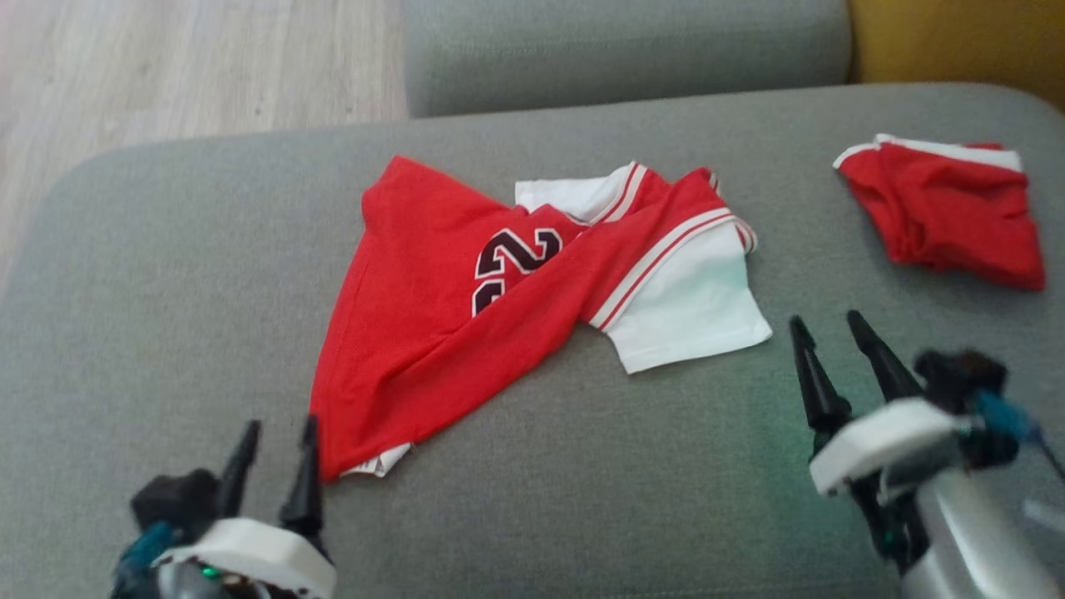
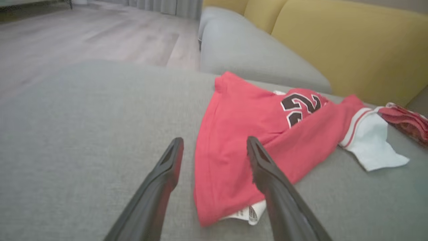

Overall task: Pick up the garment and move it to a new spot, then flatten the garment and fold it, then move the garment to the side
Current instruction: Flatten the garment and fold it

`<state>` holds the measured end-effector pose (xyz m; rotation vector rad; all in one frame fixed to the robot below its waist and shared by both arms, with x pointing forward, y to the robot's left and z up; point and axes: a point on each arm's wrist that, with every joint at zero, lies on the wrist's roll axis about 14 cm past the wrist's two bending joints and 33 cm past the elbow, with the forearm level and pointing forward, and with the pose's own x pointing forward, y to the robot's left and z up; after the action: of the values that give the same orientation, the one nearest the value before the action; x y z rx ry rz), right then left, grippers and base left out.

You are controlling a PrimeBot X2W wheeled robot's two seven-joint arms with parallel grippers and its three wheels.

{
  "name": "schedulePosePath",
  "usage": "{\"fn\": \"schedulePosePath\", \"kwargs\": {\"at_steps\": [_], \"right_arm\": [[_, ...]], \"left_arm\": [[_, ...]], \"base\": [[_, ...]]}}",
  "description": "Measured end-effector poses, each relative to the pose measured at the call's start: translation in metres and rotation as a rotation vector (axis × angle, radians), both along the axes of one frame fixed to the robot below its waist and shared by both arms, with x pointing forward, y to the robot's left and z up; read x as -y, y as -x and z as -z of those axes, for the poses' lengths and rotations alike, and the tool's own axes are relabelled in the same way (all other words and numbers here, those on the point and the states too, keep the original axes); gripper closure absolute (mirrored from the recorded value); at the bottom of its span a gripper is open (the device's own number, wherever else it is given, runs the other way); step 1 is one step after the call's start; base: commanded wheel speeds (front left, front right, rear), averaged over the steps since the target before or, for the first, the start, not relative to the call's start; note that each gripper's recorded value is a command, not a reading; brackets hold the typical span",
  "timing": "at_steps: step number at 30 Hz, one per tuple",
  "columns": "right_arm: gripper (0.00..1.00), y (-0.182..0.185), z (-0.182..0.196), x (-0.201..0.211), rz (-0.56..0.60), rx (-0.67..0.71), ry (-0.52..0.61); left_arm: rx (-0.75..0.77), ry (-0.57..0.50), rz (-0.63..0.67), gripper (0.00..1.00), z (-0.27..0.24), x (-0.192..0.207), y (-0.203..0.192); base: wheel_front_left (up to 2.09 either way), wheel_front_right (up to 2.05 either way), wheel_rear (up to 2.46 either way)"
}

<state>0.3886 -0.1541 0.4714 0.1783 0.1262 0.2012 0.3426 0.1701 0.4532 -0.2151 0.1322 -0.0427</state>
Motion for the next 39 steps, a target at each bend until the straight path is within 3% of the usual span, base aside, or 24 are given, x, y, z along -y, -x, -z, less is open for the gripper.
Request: {"fn": "schedulePosePath", "kwargs": {"at_steps": [7, 13, 26, 27, 29, 30, 31, 32, 33, 34, 39], "right_arm": [[0.0, -0.038, 0.044, 0.006, -0.02, -0.306, 0.045], [0.0, -0.041, 0.089, 0.0, -0.046, -0.523, 0.062], [0.0, -0.053, 0.108, -0.029, -0.122, -0.636, 0.053], [0.05, -0.053, 0.109, -0.032, -0.131, -0.65, 0.053], [0.32, -0.053, 0.108, -0.036, -0.146, -0.664, 0.052], [0.5, -0.052, 0.108, -0.037, -0.152, -0.667, 0.049], [0.56, -0.051, 0.109, -0.039, -0.157, -0.672, 0.048], [0.64, -0.05, 0.109, -0.04, -0.161, -0.677, 0.048], [0.86, -0.049, 0.109, -0.041, -0.166, -0.677, 0.047], [1.0, -0.048, 0.108, -0.042, -0.169, -0.672, 0.047], [1.0, -0.056, 0.092, -0.035, -0.126, -0.54, 0.028]], "left_arm": [[-0.223, 0.024, 0.104, 0.0, 0.039, 0.022, -0.007], [-0.352, 0.03, 0.113, 0.0, 0.062, 0.02, -0.014], [-0.502, 0.04, 0.116, 0.0, 0.092, 0.019, -0.012], [-0.509, 0.039, 0.117, 0.0, 0.093, 0.019, -0.012], [-0.516, 0.046, 0.116, 0.0, 0.094, 0.019, -0.011], [-0.517, 0.05, 0.115, 0.15, 0.094, 0.019, -0.011], [-0.52, 0.053, 0.114, 0.39, 0.094, 0.019, -0.011], [-0.525, 0.053, 0.115, 0.53, 0.094, 0.019, -0.011], [-0.526, 0.052, 0.115, 0.67, 0.094, 0.019, -0.011], [-0.527, 0.052, 0.117, 1.0, 0.095, 0.019, -0.01], [-0.506, 0.061, 0.123, 1.0, 0.09, 0.023, -0.009]], "base": [[0.0, 0.0, 0.0], [0.0, 0.0, 0.0], [0.0, 0.0, 0.0], [0.0, 0.0, 0.0], [0.0, 0.0, 0.0], [0.0, 0.0, 0.0], [0.0, 0.0, 0.0], [0.0, 0.0, 0.0], [0.0, 0.0, 0.0], [0.0, 0.0, 0.0], [0.0, 0.0, 0.0]]}}
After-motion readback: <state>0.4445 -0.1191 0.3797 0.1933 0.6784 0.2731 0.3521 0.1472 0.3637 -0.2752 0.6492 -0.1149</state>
